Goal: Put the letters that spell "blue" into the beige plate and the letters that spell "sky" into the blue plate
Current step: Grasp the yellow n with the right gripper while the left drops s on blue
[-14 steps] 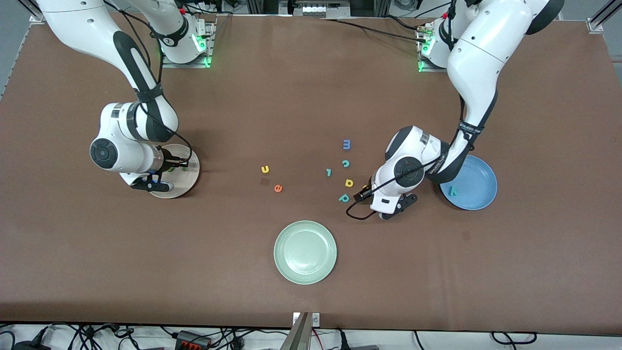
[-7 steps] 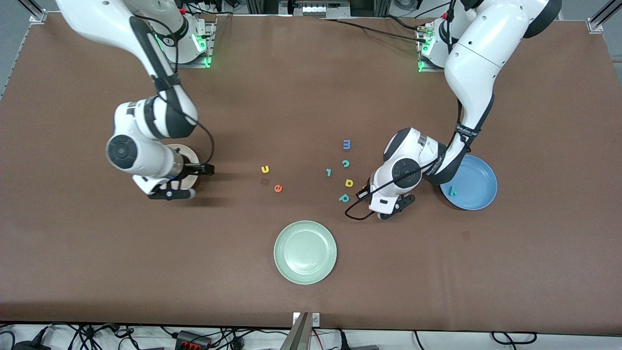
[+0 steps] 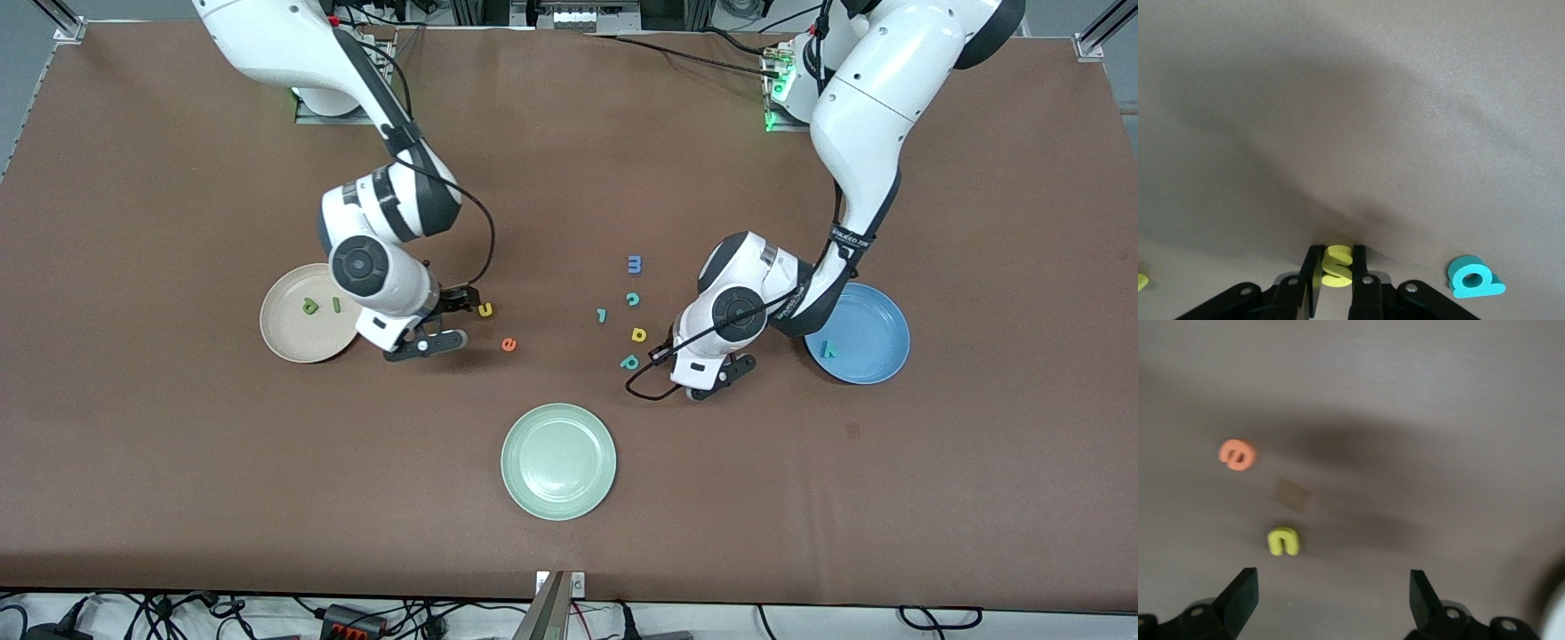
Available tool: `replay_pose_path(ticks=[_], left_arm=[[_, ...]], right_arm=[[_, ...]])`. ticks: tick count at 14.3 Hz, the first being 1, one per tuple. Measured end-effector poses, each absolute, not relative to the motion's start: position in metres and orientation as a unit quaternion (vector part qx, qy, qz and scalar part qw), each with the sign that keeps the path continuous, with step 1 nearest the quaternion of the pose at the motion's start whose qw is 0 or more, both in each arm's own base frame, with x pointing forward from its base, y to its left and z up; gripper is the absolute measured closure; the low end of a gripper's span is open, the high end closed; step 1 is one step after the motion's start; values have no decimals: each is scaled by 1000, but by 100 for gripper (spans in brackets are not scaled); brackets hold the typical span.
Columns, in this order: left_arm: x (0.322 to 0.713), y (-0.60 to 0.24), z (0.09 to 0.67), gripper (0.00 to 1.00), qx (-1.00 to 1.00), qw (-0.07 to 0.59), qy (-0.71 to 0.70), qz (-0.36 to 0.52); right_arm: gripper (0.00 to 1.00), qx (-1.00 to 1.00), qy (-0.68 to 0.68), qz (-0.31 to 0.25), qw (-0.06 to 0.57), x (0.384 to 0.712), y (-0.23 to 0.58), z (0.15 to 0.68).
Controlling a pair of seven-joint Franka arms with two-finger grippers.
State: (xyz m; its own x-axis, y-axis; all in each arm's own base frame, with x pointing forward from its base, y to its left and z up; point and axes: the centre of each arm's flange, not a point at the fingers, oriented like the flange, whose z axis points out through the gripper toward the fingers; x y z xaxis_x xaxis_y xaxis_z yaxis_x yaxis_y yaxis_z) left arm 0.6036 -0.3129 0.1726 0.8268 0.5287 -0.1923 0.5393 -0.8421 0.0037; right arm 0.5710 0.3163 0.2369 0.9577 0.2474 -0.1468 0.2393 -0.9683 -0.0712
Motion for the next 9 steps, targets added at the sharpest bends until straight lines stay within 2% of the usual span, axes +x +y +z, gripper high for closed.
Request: replay_pose_path(ticks=[3, 5, 9], left_arm=[[608, -307, 177, 78, 954, 28, 284, -91], [620, -287, 194, 78, 957, 16, 272, -96], [648, -228, 262, 78, 977, 10, 189, -96]], right_arm=[[4, -986, -147, 76, 21, 562, 352, 213], [24, -985, -152, 77, 18, 559, 359, 199], [30, -984, -157, 84, 12, 554, 363, 187]])
